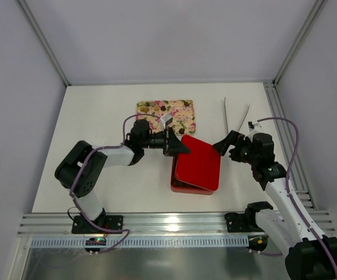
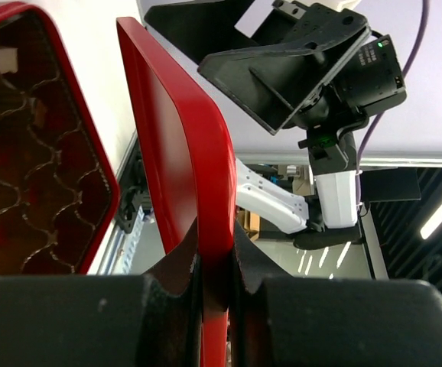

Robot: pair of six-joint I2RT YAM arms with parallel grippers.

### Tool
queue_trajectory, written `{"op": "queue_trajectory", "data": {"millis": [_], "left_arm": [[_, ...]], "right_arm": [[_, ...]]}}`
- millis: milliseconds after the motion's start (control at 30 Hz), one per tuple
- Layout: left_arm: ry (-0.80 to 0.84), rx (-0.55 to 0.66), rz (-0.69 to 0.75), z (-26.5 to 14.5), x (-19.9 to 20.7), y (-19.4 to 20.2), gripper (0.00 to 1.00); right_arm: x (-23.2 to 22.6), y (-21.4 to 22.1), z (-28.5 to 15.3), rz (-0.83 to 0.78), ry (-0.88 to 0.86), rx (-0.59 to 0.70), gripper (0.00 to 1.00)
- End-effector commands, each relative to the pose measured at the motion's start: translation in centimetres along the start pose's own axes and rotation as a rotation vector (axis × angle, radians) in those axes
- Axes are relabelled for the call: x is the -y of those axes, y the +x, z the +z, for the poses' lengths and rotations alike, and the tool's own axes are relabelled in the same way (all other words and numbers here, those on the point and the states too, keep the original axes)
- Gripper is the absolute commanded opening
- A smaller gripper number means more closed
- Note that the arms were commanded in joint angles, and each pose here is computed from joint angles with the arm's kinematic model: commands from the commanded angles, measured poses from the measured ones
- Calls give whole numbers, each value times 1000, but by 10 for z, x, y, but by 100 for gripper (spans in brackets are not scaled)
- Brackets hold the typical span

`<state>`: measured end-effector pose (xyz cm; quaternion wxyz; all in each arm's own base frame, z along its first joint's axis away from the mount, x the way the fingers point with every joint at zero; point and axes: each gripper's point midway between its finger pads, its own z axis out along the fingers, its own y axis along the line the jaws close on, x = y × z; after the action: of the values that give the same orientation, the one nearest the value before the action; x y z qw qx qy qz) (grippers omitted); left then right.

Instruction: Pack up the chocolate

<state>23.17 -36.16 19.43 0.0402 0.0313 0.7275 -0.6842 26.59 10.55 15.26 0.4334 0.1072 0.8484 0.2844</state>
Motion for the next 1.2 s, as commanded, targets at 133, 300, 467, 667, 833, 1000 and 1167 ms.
{"op": "queue_trajectory", "data": {"millis": [133, 300, 467, 667, 833, 1000, 1167], "left_arm": [[9, -29, 55, 2, -19, 3, 0], [-7, -31, 48, 4, -33, 2, 0], [-24, -24, 38, 4, -43, 2, 0], [-33, -14, 32, 2, -48, 0, 0], [-26, 4, 23, -3, -46, -6, 0], [-18, 15, 11, -9, -47, -13, 0], [-19, 10, 0, -12, -49, -15, 1]], "right_arm": [[-3, -4, 5, -22, -49, 52, 99], [2, 6, 10, -15, -50, 30, 98], [7, 14, 14, -7, -47, 13, 98], [14, 25, 18, 0, -41, -11, 98], [17, 35, 18, 9, -44, -33, 98], [18, 43, 18, 19, -63, -40, 98], [17, 49, 21, 33, -95, -41, 98]]}}
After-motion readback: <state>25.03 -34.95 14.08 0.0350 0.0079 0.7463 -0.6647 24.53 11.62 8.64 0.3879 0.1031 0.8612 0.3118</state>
